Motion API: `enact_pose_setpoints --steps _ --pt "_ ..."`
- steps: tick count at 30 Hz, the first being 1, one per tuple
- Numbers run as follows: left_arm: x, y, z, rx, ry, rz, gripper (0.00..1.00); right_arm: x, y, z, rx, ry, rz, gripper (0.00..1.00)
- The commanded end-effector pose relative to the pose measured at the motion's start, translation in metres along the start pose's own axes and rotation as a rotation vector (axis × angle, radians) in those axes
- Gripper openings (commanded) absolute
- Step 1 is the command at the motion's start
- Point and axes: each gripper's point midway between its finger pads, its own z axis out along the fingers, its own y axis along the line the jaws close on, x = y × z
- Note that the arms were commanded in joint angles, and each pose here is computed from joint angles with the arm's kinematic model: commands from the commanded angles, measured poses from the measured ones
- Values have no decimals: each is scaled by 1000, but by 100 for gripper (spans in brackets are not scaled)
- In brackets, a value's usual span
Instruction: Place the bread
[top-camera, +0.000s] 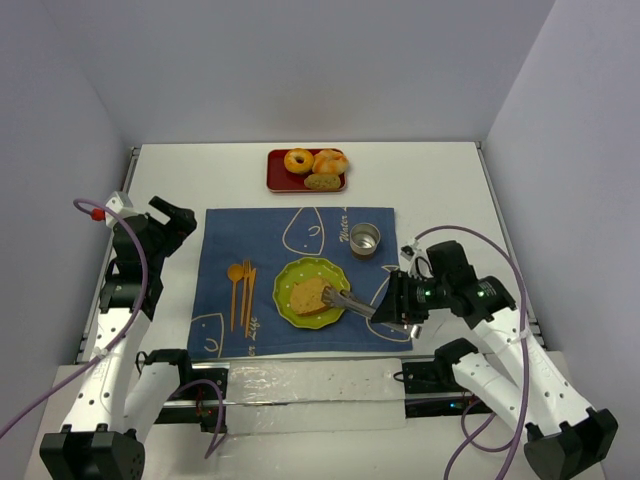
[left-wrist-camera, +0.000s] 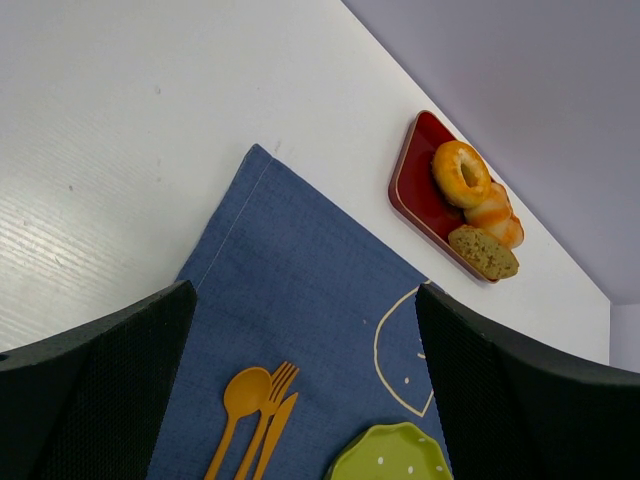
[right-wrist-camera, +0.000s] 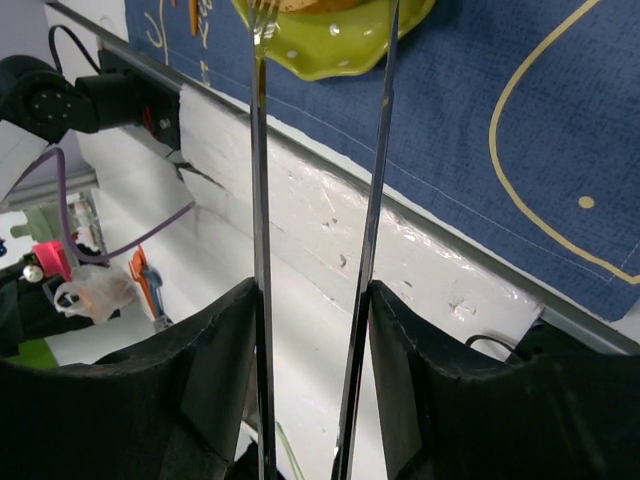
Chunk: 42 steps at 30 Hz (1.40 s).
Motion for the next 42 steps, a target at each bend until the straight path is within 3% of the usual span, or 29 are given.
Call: enact_pose_setpoints --steps 1,4,7,14,18,23,28,32,42 --pt "-6 -8 0 31 -25 -15 99 -15 17 -15 -14 -65 -61 55" --pt "-7 -8 -1 30 -26 -16 99 -22 20 -22 5 -98 -72 56" --pt "-8 -9 -1 35 -30 -15 99 -37 30 -33 9 -166 -105 46" --pt "-5 -10 1 46 -19 -14 99 -134 35 -70 161 -615 -96 19" --pt "-4 -10 2 41 -9 -9 99 -188 53 -85 172 -771 -129 18" --pt "-4 -8 3 36 -16 -12 99 -260 25 -98 434 -875 -94 18" --pt "-5 -9 3 38 -22 -9 99 -321 -65 -84 736 -864 -6 18" --pt "-4 -7 5 30 -22 -9 99 -338 -130 -68 867 -806 46 19" --pt "2 -6 15 19 5 -2 99 -310 -213 -31 988 -644 85 30"
